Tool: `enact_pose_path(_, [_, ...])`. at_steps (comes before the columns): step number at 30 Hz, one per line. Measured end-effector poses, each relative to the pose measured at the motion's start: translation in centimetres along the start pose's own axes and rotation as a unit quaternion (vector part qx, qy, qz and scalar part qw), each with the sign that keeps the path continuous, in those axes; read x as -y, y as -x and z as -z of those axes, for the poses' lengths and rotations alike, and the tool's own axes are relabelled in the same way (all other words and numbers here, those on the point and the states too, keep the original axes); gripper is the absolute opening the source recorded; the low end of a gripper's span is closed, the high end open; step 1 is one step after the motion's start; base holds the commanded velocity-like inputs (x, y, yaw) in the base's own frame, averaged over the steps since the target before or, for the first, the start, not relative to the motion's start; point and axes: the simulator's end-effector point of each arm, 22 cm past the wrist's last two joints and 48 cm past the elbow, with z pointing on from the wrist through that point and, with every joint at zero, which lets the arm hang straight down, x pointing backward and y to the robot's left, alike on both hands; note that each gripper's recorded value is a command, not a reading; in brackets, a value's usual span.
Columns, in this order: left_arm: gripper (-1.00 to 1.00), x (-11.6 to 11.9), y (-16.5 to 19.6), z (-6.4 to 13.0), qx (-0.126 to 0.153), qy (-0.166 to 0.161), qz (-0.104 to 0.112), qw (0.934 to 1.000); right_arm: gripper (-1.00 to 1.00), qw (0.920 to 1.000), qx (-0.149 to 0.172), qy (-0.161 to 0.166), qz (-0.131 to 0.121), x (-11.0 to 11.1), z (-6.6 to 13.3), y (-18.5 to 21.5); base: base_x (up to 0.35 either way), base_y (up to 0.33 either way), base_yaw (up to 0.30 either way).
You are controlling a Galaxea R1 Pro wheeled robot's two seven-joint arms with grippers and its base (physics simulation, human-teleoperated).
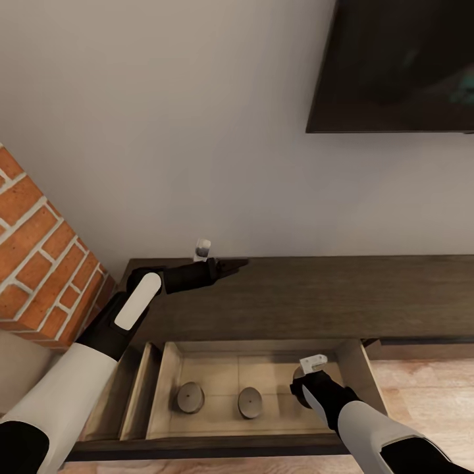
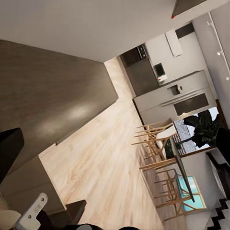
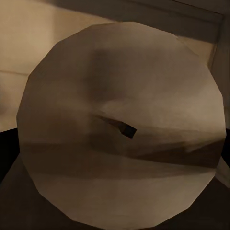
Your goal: Place each of the two pumpkins and all three candles from the living room inside a cabinet in the living room (use any cabinet), then make sure every cabinet is closed, and position the cauldron so it is next to a table in the living room.
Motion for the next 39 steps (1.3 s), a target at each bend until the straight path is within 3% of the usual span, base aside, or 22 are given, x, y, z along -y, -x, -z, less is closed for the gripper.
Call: enact_pose_path(39, [1.0,-6.6,-4.5,-0.4,0.0,0.001,0.0,1.0,-1.0,1.0,-0.001,-0.002,-0.003,-1.6,-7.4,-2.5,0.0,0.0,0.0])
